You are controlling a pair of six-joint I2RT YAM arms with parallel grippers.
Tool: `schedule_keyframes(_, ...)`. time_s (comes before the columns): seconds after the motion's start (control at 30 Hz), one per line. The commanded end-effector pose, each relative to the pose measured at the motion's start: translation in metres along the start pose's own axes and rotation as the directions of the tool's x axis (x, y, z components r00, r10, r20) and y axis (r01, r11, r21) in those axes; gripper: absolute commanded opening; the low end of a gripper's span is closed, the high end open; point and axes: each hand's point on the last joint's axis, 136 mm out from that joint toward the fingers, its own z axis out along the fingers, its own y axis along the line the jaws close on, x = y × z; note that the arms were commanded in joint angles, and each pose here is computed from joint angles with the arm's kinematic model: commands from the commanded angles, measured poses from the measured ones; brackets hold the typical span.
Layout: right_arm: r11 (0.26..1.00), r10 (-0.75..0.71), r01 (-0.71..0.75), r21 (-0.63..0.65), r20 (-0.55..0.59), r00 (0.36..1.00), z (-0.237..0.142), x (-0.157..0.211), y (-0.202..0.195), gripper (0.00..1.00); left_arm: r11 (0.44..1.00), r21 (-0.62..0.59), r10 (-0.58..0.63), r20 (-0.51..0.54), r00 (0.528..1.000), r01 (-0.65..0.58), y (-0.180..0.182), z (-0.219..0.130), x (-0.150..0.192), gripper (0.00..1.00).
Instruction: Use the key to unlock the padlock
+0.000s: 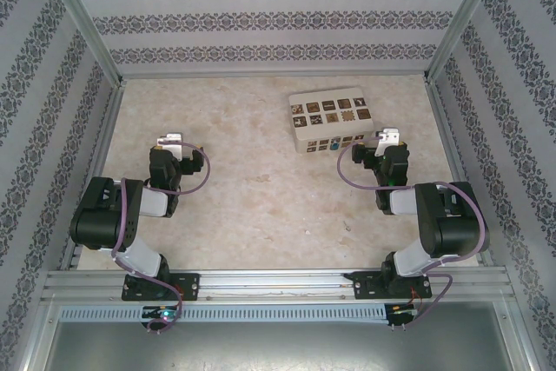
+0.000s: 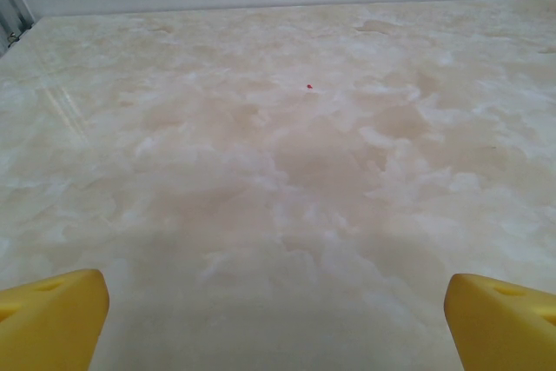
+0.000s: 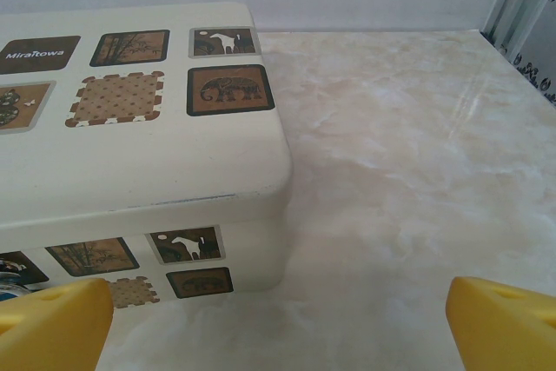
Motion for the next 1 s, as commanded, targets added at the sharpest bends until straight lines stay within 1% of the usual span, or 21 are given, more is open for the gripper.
schedule_keyframes(0.0, 1.0, 0.006, -0.006, 0.011, 0.036, 0.999, -0.001, -0.01, -0.001, 0.99, 1.0, -0.002, 0.0, 0.006, 1.0, 0.0, 0.002, 0.001, -0.005, 0.99)
schedule_keyframes(0.37, 1.0, 0.015, -0.015, 0.006, 0.037, 0.999, -0.001, -0.011, -0.002, 0.98, 1.0, -0.005, -0.001, 0.006, 1.0, 0.001, 0.002, 0.001, -0.005, 0.99)
schedule_keyframes(0.47, 1.0, 0.017, -0.017, 0.01, 0.037, 0.999, -0.002, -0.01, -0.002, 0.99, 0.999, -0.03, -0.012, 0.051, 0.999, 0.014, 0.007, -0.006, -0.009, 0.99)
schedule_keyframes(0.57, 0.999, 0.027, -0.029, 0.032, 0.06, 0.998, -0.008, -0.015, -0.007, 0.98, 0.998, -0.054, -0.026, 0.112, 0.993, 0.032, 0.013, -0.022, -0.017, 0.99)
schedule_keyframes(0.67, 0.998, 0.03, -0.034, 0.044, 0.092, 0.995, -0.015, -0.029, -0.009, 0.98, 0.996, -0.078, -0.032, 0.128, 0.991, 0.042, 0.018, -0.035, -0.03, 0.99)
schedule_keyframes(0.77, 0.997, 0.044, -0.049, 0.059, 0.083, 0.996, -0.025, -0.034, -0.012, 0.98, 0.993, -0.089, -0.067, 0.084, 0.994, 0.074, 0.021, -0.043, -0.046, 0.99)
schedule_keyframes(0.87, 0.991, 0.104, -0.105, 0.081, 0.012, 0.994, -0.034, -0.037, -0.015, 0.98, 0.989, -0.052, -0.138, 0.02, 0.99, 0.139, 0.015, -0.053, -0.062, 0.99)
schedule_keyframes(0.9, 0.989, 0.123, -0.12, 0.082, -0.029, 0.992, -0.037, -0.037, -0.015, 0.98, 0.986, -0.029, -0.162, -0.008, 0.987, 0.162, 0.01, -0.058, -0.068, 0.99)
schedule_keyframes(0.97, 0.987, 0.155, -0.151, 0.057, -0.082, 0.984, -0.043, -0.045, -0.01, 0.98, 0.979, 0.021, -0.202, -0.063, 0.977, 0.204, 0.001, -0.066, -0.076, 0.99)
